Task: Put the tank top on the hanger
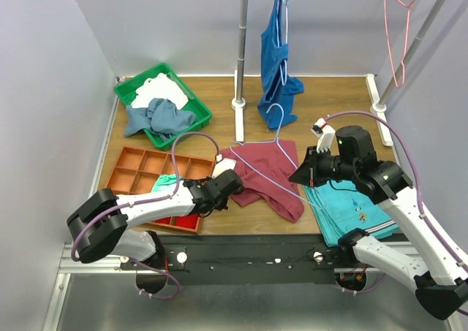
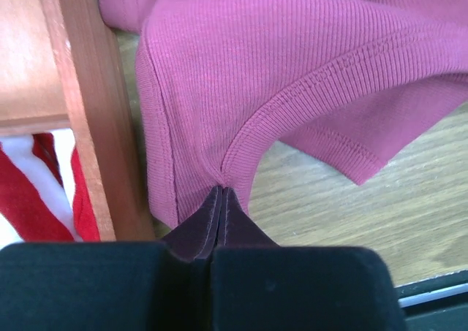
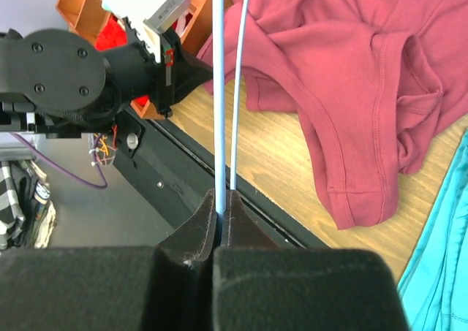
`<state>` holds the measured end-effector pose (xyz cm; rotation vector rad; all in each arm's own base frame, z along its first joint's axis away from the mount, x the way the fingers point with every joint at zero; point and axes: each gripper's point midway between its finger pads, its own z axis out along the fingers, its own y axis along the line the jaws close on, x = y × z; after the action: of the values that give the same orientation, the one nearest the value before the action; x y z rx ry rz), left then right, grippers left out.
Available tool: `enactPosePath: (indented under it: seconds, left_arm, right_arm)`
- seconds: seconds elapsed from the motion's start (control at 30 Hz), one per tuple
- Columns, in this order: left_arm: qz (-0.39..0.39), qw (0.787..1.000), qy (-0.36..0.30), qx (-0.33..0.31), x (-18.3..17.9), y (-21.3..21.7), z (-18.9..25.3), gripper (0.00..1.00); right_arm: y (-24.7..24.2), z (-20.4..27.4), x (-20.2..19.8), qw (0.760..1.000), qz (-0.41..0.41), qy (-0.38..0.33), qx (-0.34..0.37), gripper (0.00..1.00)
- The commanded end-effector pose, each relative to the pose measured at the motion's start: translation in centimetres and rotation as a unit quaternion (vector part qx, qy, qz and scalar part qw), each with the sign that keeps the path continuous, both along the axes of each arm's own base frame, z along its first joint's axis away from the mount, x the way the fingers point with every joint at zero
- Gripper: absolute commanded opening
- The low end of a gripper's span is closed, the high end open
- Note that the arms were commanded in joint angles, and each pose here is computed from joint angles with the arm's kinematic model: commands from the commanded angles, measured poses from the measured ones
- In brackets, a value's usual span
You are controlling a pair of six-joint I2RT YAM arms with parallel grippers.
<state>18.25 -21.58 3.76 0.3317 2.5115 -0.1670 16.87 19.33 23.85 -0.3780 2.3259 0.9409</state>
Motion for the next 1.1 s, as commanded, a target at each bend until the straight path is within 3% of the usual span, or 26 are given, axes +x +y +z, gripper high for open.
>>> enactPosePath:
  seconds: [0.0,0.3,0.5,1.07]
  left_arm:
    - [0.007,0.999,-0.016,-0.032,1.7,-0.6,2.0,0.00]
    - [0.041,0.989,0.006,-0.143,5.5,-0.2,4.4,0.00]
    - [0.041,0.984,0.001,-0.175,7.3,-1.0,6.4,0.00]
    - [0.035,0.979,-0.032,-0.197,10.0,-1.7,10.6,0.00]
  right_arm:
    - [-0.1,1.2,-1.4,1.000,0.018,-0.002,0.011,0.01]
    - [-0.9,1.5,-3.7,1.000,0.023,0.013,0.017,0.01]
    - [-0.6,0.2,-5.6,0.997,0.054,0.040,0.034,0.01]
    - [-0.2,-2.5,-6.0,0.995,0.066,0.056,0.043,0.01]
